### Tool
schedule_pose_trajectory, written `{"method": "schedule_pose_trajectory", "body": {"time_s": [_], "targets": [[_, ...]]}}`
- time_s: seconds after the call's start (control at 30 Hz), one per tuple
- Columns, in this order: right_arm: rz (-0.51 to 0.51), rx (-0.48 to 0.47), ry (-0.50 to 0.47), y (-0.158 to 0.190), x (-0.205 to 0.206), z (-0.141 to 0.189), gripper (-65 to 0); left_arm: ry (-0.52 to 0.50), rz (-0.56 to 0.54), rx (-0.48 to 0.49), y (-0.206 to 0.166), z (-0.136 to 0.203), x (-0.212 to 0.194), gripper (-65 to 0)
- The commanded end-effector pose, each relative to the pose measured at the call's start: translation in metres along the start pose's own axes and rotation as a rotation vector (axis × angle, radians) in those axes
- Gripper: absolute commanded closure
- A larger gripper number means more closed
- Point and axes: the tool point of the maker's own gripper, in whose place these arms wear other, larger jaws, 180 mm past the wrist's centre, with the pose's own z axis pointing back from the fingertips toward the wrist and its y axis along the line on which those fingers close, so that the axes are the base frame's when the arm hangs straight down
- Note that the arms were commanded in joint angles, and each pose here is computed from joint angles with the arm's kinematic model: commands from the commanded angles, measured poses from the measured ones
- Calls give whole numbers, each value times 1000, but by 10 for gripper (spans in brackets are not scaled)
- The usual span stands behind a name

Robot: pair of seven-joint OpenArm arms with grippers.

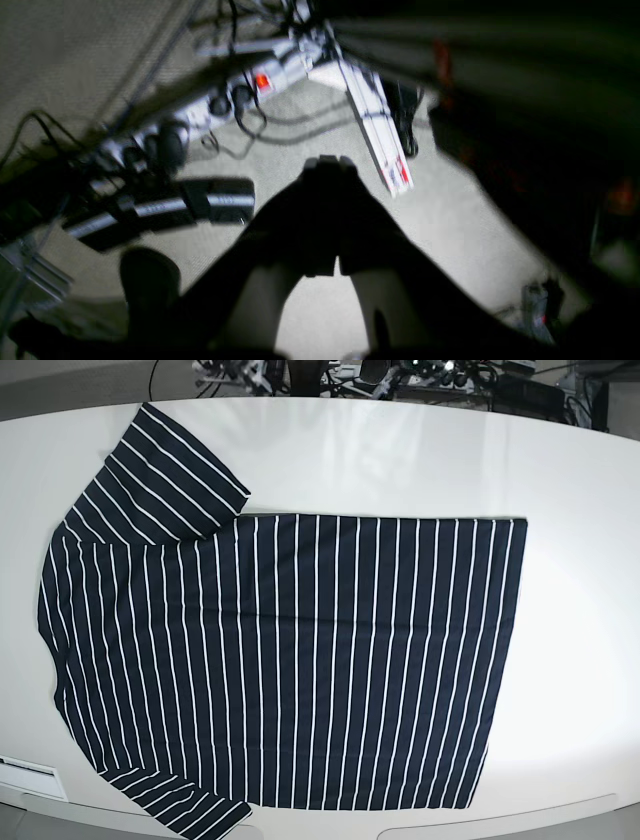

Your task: Fold the T-shirt properly

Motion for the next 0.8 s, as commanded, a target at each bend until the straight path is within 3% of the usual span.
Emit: {"method": "schedule_pose_trajectory", "body": {"time_s": [0.0,0.23,0.43,0.57,0.77], "targets": [[5,23,19,11,-15,2,0,34,-5,-14,-5,4,-22,0],[21,66,106,49,-78,31,0,97,-45,-71,-27,41,-92,0],[30,43,43,74,-92,86,0,55,-141,-87,-44,99,-116,0],[38,-18,23,70,-94,134,0,46,-228,-64,-49,143,-115,0],[104,-192,-61,47,-84,204,0,-27,-409,-20,-51,203,-95,0]]}}
